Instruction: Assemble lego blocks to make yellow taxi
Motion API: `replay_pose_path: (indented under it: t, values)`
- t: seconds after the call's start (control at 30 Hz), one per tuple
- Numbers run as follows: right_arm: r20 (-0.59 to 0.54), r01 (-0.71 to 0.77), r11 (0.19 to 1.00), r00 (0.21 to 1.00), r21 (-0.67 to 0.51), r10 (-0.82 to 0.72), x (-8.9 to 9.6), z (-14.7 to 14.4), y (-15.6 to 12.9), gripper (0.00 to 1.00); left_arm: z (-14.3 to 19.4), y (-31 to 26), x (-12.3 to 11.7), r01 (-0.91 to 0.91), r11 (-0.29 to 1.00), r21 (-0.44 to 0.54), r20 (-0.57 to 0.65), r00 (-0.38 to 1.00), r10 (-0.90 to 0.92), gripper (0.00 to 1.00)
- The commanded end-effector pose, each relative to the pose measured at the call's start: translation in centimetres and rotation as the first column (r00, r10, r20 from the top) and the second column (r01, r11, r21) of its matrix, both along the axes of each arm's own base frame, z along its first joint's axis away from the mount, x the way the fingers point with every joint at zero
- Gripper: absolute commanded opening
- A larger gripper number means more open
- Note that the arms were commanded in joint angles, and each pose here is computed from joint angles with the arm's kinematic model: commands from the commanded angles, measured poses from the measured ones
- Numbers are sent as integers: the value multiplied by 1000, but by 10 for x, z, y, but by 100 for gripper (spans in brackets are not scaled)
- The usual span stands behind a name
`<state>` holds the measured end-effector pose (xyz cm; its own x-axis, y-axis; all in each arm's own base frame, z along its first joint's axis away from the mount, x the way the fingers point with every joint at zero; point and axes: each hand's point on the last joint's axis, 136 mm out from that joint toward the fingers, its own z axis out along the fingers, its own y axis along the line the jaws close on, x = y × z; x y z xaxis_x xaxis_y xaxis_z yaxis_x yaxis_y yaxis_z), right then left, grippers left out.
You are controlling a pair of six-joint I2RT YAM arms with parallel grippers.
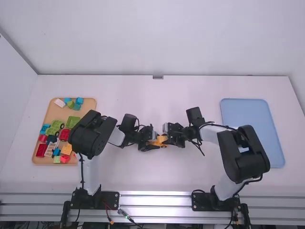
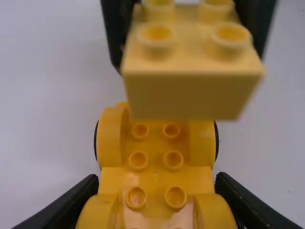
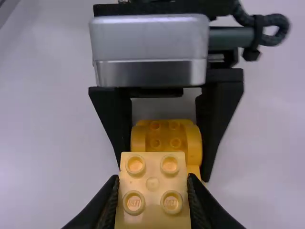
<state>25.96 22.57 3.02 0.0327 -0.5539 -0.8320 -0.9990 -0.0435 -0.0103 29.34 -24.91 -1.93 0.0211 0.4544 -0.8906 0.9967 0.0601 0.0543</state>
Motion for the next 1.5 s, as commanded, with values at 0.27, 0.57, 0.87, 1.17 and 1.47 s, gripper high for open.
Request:
replay_pose_path:
  t: [0.27, 0.57, 0.87, 1.17, 1.47]
  values:
    - [-27, 25, 1000, 999, 11, -25, 1, -24, 4, 8, -18, 7, -2, -19, 997, 78, -70, 997, 25, 61]
    - [-31, 47, 999, 998, -8, -47, 4, -27, 1, 6, -22, 9, -9, -2, 996, 86, -60, 998, 7, 62]
    - [-31, 50, 999, 998, -17, -51, 5, -29, 0, 4, -23, 9, -10, 2, 996, 91, -70, 997, 5, 62]
    - [-34, 59, 998, 998, -18, -60, 6, -29, -2, 5, -21, 9, -8, -1, 996, 88, -66, 998, 7, 63]
    - [-52, 107, 992, 993, -60, -110, 11, -34, -6, 27, -21, 8, -7, -1, 996, 88, -66, 998, 7, 63]
